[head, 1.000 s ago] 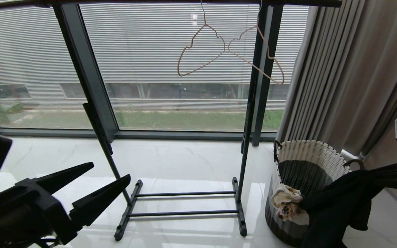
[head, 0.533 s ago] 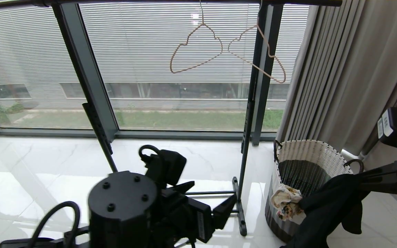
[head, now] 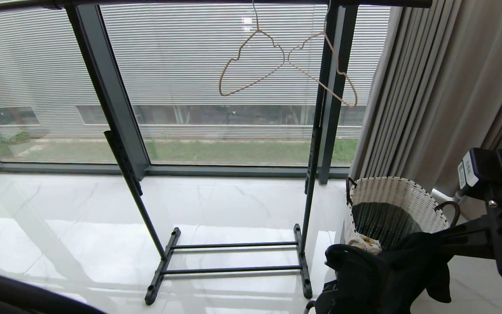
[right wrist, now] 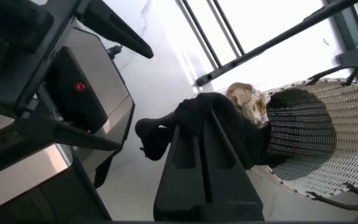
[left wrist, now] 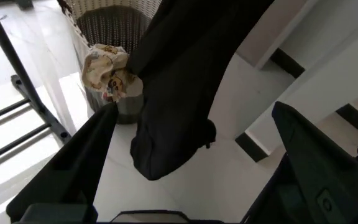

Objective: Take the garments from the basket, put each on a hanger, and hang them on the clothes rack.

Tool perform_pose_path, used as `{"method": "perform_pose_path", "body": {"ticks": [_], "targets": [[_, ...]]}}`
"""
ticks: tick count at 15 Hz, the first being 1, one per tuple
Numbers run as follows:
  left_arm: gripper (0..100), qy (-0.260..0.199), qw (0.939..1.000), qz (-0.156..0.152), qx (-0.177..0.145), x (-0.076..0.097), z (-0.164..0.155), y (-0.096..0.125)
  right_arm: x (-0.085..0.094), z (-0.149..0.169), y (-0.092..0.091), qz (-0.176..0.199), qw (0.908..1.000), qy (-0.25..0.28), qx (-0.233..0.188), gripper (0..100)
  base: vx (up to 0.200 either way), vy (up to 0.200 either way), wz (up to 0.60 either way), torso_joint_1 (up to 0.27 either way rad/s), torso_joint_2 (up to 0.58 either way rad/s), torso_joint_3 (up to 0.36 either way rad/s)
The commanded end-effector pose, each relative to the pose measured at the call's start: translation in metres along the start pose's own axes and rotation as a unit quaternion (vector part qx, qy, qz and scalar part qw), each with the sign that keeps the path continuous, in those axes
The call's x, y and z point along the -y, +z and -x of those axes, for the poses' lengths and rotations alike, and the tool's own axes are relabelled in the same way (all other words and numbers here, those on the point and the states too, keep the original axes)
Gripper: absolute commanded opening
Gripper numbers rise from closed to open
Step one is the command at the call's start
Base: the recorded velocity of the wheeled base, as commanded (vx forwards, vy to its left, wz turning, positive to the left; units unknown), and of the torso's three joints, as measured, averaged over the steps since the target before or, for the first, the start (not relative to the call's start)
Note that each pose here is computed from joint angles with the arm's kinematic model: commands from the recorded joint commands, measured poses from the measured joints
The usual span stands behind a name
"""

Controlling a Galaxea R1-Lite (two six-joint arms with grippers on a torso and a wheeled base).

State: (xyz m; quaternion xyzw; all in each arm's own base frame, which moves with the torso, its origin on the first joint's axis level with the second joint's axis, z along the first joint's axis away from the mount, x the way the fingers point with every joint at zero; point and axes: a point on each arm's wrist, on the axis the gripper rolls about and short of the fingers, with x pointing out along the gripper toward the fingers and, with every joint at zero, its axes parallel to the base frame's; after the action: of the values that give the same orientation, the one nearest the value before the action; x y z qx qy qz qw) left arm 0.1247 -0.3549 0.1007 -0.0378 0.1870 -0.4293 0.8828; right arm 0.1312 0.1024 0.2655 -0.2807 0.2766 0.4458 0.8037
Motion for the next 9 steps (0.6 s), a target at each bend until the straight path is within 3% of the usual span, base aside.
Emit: {"method": "perform_pose_path", "body": {"ticks": [1, 3, 9], "targets": [[100, 0.005, 1.0000, -0.001, -0.005, 0.004, -0.020, -0.010, -0.001, 0.000, 0.001, 0.005, 1.0000, 0.002, 0.002, 0, 0.000, 0.000, 0.00, 0.000, 0.00, 0.000], [100, 0.041, 0.9989, 0.008, 0.021, -0.007, -0.040, -0.001, -0.004, 0.000, 0.002, 0.010, 0.9999, 0.006, 0.003, 0, 0.000, 0.000, 0.00, 0.000, 0.00, 0.000], [100, 0.063, 0.9979, 0.006, 0.010, -0.022, -0.040, -0.006, -0.004, 0.000, 0.004, 0.013, 0.9999, 0.006, 0.007, 0, 0.000, 0.000, 0.00, 0.000, 0.00, 0.000]]}}
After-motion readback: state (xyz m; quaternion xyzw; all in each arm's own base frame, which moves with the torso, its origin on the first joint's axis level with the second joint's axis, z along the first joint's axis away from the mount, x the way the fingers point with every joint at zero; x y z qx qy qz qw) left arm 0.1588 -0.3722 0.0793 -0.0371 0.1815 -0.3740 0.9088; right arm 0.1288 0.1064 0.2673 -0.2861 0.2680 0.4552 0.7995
